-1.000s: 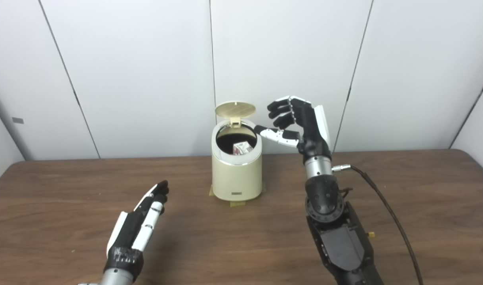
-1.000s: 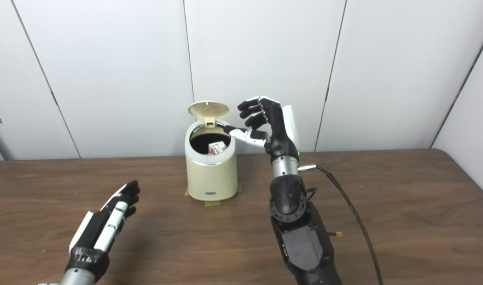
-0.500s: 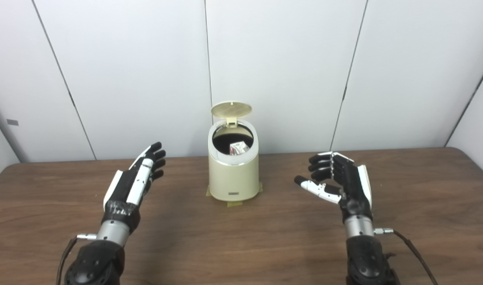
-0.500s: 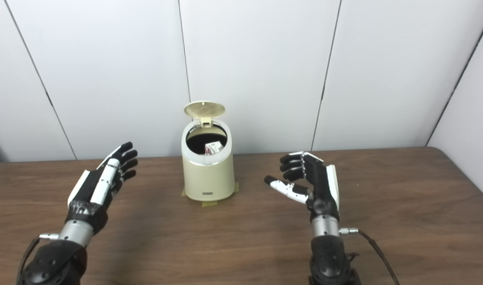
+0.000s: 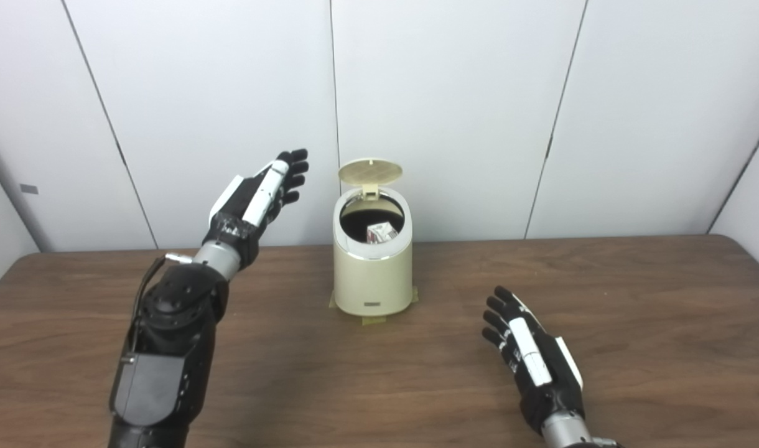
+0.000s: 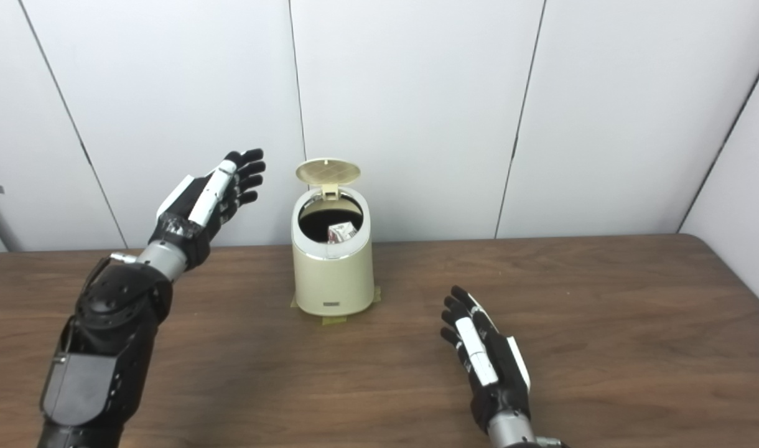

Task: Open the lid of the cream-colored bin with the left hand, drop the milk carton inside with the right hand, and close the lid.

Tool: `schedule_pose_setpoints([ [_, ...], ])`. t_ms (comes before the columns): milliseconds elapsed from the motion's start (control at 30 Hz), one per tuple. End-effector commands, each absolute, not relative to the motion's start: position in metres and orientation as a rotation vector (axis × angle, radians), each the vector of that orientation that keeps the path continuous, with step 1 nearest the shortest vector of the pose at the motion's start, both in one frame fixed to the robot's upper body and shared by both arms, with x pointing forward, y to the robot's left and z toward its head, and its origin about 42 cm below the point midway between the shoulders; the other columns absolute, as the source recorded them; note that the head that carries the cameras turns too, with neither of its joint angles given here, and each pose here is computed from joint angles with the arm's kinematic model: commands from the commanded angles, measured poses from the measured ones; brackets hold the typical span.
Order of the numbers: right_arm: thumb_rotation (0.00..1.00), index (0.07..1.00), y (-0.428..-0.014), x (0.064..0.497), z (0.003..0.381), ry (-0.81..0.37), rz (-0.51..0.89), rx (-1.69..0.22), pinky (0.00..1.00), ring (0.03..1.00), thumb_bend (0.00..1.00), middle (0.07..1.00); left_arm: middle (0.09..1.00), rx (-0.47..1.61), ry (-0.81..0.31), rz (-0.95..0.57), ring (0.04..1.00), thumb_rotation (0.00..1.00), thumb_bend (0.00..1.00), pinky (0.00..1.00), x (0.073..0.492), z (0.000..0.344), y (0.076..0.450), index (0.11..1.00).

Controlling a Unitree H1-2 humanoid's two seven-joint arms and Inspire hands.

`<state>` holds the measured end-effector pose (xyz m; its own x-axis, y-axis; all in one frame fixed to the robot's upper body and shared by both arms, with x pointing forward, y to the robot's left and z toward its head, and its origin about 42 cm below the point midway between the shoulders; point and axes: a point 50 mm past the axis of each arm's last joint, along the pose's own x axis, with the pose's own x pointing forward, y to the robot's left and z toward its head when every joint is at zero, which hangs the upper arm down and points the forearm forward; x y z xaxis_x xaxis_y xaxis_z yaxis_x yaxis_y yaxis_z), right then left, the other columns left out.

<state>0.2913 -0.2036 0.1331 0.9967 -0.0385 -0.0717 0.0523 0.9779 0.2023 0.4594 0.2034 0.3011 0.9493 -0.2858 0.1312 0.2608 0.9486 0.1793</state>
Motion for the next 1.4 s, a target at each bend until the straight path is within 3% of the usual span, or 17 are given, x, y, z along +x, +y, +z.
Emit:
schedule_pose_setpoints([
  [0,1.00,0.900,-0.200,0.290,0.145,0.009,-0.023,0.226,0.86,0.898,0.59,0.888,0.920,0.198,-0.254,-0.297,0.930,0.93,0.47,0.94,0.470,0.338,0.198,0.913],
  [133,1.00,0.899,-0.199,0.285,0.139,0.018,-0.025,0.210,0.89,0.904,0.59,0.887,0.925,0.239,-0.270,-0.314,0.932,0.96,0.46,0.94,0.483,0.349,0.190,0.921],
  [533,0.98,0.891,-0.205,0.285,0.132,0.043,-0.064,0.221,0.79,0.862,0.55,0.879,0.870,0.436,-0.334,-0.416,0.904,1.00,0.45,0.91,0.505,0.378,0.165,0.894],
  [800,0.97,0.902,-0.204,0.287,0.131,0.054,-0.056,0.254,0.75,0.812,0.55,0.839,0.832,0.770,-0.401,-0.447,0.894,1.00,0.46,0.91,0.507,0.381,0.155,0.859],
  [867,0.99,0.904,-0.203,0.287,0.132,0.058,-0.059,0.260,0.73,0.797,0.56,0.830,0.839,0.833,-0.421,-0.451,0.921,1.00,0.47,0.96,0.507,0.381,0.155,0.852],
  [1100,1.00,0.923,-0.199,0.290,0.136,0.097,-0.065,0.272,0.73,0.796,0.54,0.820,0.849,1.120,-0.480,-0.477,0.859,1.00,0.45,0.83,0.497,0.380,0.157,0.838],
  [1367,1.00,0.929,-0.201,0.290,0.136,0.112,-0.059,0.270,0.73,0.799,0.54,0.821,0.862,1.233,-0.468,-0.552,0.852,1.00,0.47,0.78,0.481,0.371,0.158,0.838],
])
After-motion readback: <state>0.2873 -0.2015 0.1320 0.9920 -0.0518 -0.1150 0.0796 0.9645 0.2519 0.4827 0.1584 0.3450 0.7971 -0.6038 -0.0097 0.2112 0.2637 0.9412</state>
